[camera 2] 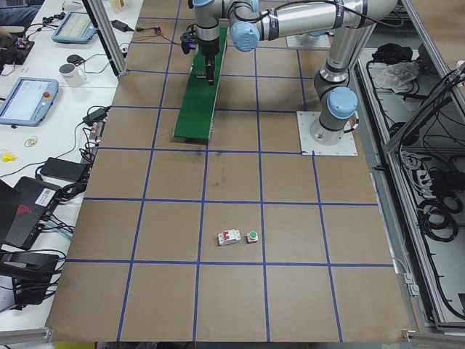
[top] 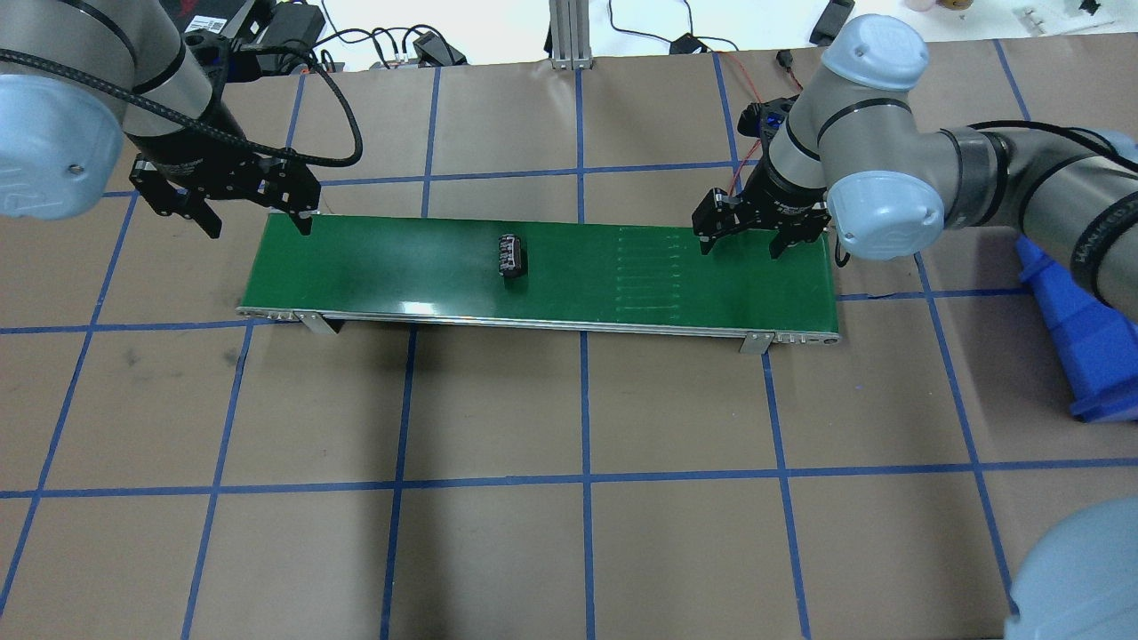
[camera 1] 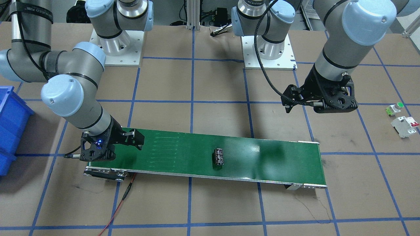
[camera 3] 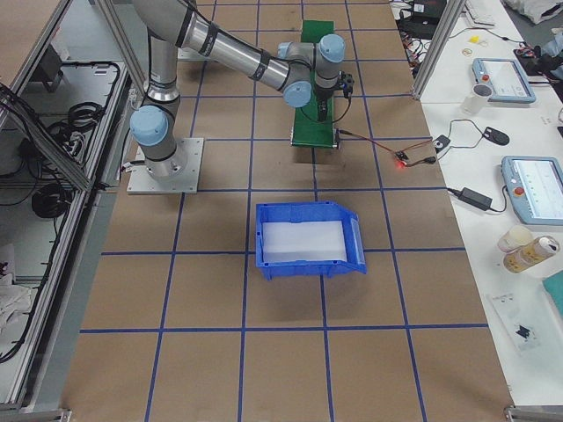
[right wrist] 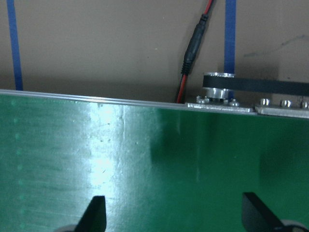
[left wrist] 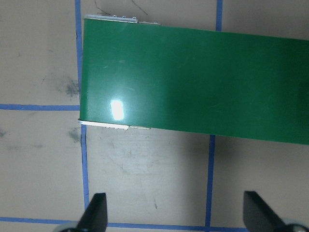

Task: Move capacitor from left to right
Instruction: 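Lower the right gripper over the belt while the capacitor rides toward it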

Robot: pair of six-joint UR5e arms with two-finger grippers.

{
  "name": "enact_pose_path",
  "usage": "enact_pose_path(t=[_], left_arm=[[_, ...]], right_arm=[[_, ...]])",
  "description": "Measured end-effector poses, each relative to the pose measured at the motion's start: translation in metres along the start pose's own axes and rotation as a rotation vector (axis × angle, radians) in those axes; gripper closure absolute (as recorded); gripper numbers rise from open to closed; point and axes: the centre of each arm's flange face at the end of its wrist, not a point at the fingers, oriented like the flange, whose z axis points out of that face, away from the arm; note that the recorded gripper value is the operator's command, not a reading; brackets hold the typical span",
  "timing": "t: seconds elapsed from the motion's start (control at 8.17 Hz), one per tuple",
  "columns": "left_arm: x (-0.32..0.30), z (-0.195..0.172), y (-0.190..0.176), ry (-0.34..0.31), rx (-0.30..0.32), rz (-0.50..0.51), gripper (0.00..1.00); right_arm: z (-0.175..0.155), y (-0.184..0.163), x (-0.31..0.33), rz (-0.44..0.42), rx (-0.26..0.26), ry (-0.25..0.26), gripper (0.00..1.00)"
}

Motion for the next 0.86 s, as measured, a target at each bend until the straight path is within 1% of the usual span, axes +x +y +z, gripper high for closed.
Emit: enact_pose_path(t=[0.12, 0.24, 0.37, 0.86], left_arm=[[0.0000, 0.0005, 0.0001, 0.000, -0.003, 0.001, 0.00], [0.0000, 0.0005, 0.0002, 0.000, -0.004, 0.001, 0.00], [0.0000, 0.0004, 0.0002, 0.000, -0.003, 0.001, 0.00], [-0.0014, -0.0007, -0.0005, -0.010, 0.006, 0.000, 0.00]], right_arm=[[-0.0001, 0.0033, -0.0008, 0.009, -0.022, -0.013, 0.00], [0.0009, 0.0048, -0.0041, 0.014, -0.036, -0.050, 0.00], [0.0008, 0.0051, -0.0065, 0.016, -0.039, -0.077, 0.00], [0.0022, 0.0052, -0.0076, 0.018, -0.044, -0.091, 0.00]])
